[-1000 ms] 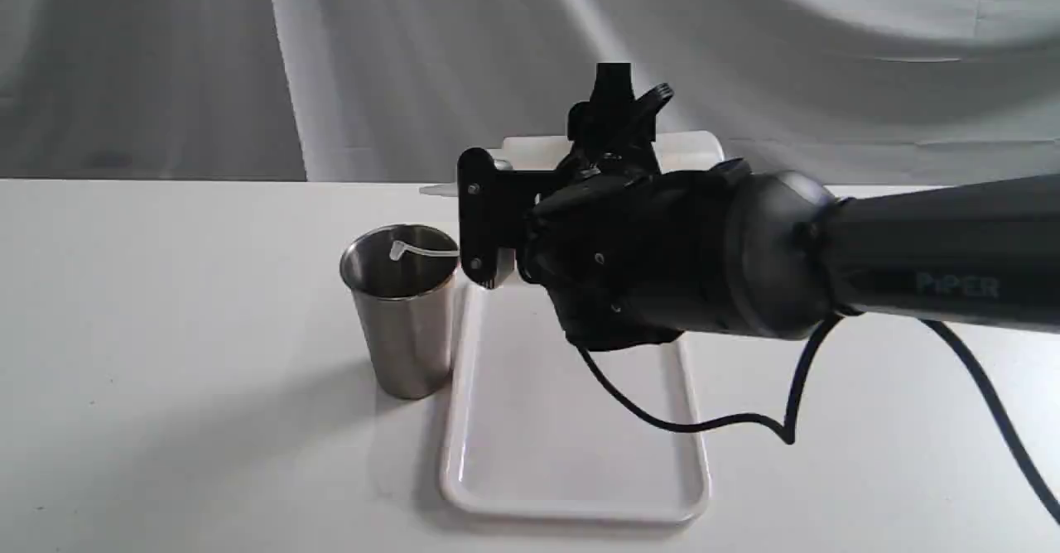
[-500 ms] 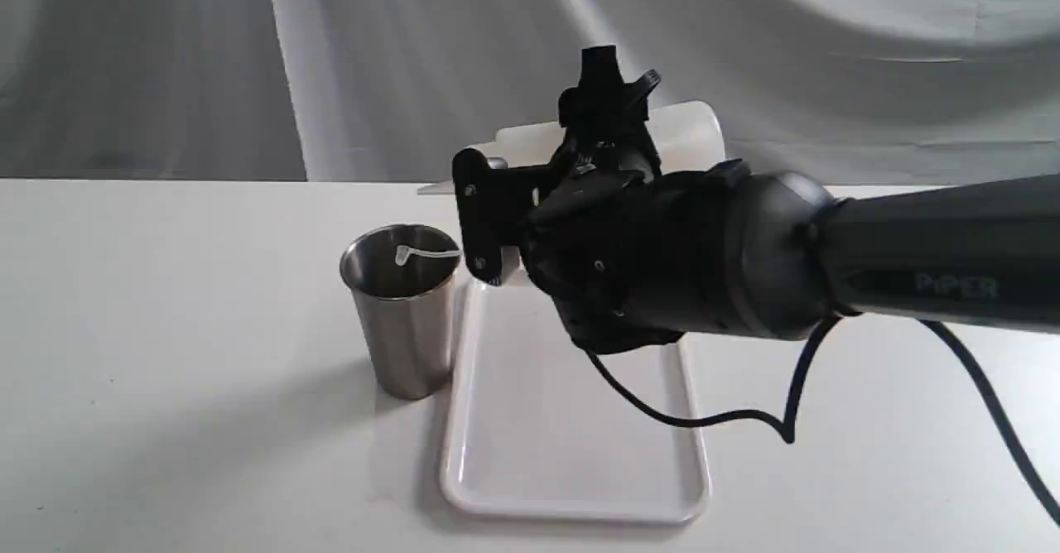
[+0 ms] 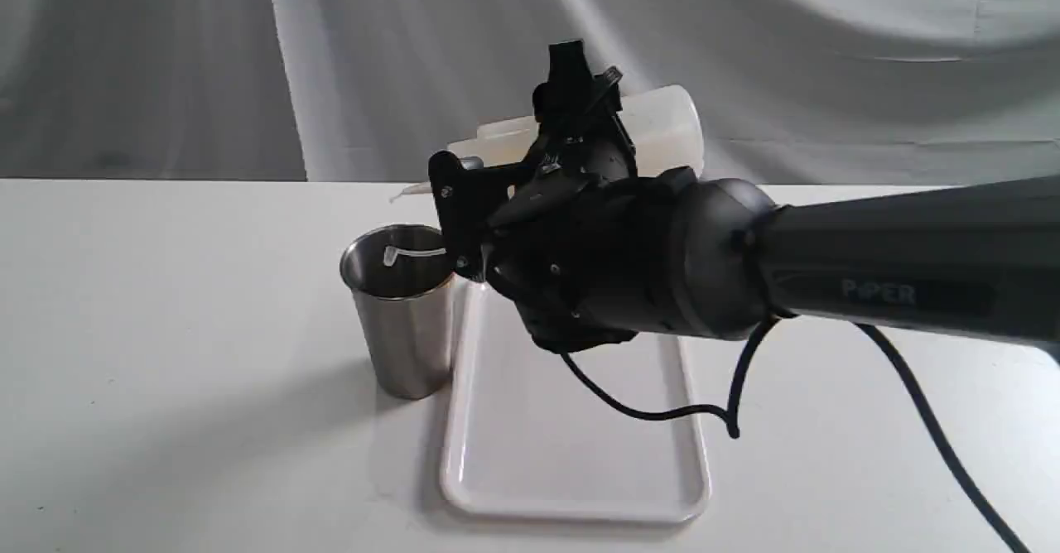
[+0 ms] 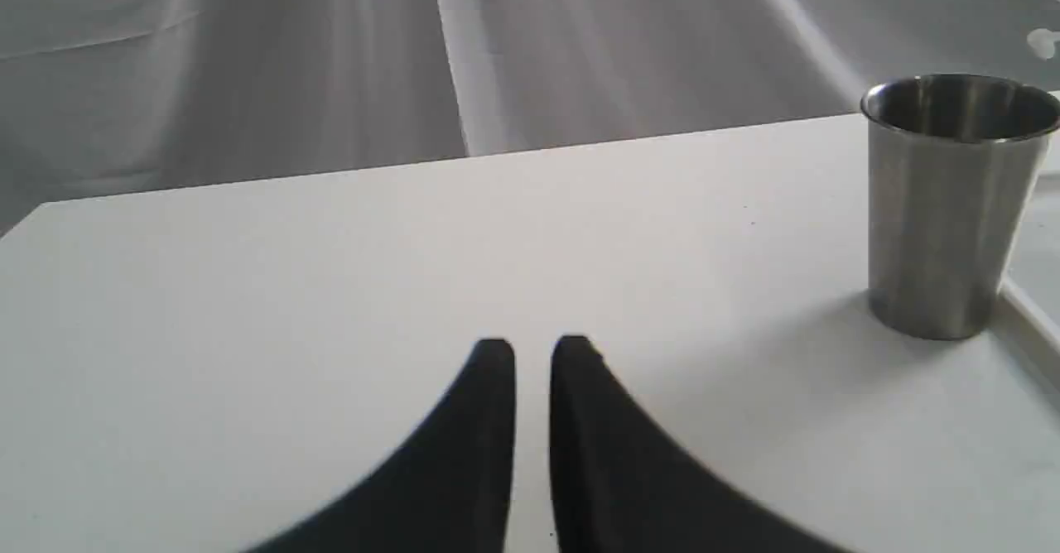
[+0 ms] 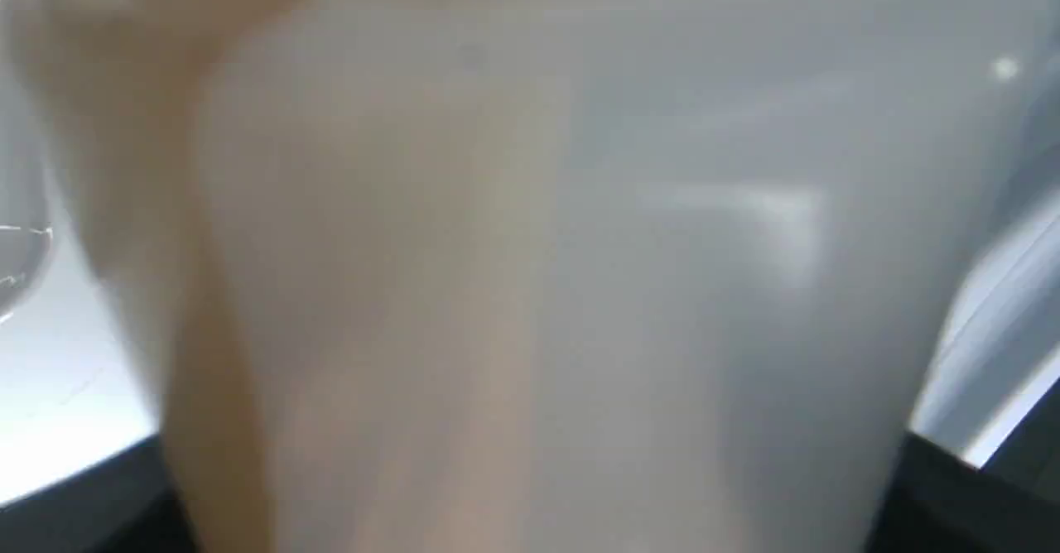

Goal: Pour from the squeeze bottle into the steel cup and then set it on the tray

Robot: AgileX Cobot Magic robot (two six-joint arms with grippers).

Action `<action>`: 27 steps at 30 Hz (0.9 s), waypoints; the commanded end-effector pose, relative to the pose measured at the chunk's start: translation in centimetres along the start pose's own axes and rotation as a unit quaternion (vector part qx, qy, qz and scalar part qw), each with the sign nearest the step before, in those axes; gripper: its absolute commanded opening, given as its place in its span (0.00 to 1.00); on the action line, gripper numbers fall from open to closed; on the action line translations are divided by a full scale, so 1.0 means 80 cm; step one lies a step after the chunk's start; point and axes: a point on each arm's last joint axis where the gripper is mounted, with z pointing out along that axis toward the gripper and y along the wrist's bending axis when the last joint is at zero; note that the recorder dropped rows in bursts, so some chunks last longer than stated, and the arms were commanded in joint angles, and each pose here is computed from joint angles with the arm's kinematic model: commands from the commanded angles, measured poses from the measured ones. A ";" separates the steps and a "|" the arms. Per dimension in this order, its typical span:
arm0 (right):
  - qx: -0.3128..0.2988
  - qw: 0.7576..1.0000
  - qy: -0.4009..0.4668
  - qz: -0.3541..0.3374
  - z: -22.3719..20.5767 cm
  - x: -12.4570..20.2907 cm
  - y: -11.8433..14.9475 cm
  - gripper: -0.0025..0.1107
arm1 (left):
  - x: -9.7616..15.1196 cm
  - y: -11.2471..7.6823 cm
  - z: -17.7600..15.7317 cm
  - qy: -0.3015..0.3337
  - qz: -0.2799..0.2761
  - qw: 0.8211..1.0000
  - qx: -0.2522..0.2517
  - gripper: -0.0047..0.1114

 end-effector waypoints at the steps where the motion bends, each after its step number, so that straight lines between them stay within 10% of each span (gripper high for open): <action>1: 0.034 0.999 0.008 -0.020 -0.003 0.004 -0.016 0.02 | 0.001 0.000 0.000 -0.004 0.001 1.000 0.001 0.11; 27: 0.053 0.997 0.003 -0.063 -0.004 0.002 -0.021 0.02 | 0.001 0.000 0.000 -0.004 0.001 1.000 0.001 0.11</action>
